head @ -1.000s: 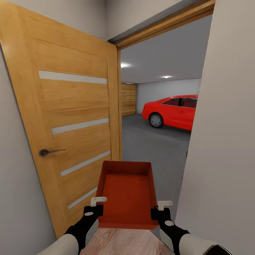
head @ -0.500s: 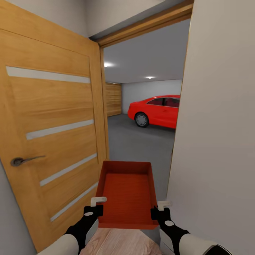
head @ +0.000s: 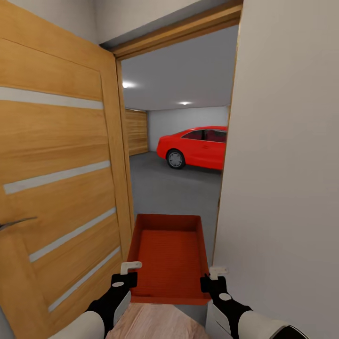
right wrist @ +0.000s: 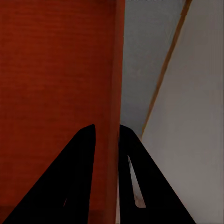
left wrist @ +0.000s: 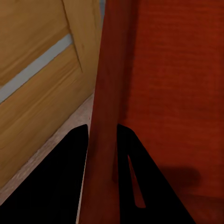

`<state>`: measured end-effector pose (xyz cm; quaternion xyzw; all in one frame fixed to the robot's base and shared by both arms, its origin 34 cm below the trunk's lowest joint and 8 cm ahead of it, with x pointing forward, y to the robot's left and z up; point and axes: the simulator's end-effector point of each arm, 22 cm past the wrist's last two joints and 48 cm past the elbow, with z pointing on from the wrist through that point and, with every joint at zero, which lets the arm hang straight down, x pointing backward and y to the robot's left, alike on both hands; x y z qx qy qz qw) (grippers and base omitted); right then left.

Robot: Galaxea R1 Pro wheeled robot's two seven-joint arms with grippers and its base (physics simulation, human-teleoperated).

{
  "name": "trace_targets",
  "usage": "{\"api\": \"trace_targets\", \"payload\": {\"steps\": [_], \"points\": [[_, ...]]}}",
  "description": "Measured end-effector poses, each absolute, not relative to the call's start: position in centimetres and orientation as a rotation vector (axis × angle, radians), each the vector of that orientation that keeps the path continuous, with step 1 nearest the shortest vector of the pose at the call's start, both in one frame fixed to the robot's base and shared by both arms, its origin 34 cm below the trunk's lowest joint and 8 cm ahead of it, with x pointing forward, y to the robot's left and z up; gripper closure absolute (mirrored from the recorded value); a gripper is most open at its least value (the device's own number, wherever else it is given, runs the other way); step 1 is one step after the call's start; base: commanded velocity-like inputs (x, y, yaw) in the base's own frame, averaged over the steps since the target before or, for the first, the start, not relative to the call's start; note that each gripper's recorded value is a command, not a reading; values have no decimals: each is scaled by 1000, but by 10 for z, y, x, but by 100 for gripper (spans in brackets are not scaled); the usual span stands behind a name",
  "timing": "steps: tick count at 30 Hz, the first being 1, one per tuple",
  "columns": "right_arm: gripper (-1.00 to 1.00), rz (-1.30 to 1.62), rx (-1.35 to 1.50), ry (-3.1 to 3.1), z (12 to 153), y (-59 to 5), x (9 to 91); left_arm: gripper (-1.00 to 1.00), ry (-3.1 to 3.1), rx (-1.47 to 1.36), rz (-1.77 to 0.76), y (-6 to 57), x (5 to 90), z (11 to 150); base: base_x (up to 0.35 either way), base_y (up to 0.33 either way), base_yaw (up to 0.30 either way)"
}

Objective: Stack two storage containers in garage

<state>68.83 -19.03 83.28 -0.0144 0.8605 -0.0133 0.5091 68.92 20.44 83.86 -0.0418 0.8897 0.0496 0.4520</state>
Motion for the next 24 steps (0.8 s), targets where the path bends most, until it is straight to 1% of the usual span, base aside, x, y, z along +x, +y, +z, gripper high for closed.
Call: {"api": "trace_targets", "payload": {"steps": [8,11,14,24], "points": [[100,-32,-35,2073,833,-190,688,100,2198,-103,123,204,689,839,245,244,-2],[100,-32,-34,2073,833,-190,688,100,2197,-103,122,204,689,839,246,248,-82],[100,-32,-34,2072,833,-190,688,100,2198,-102,122,204,689,839,246,251,-211],[100,-32,-34,2072,833,-190,688,100,2198,-102,122,204,689,839,246,254,-277]]}}
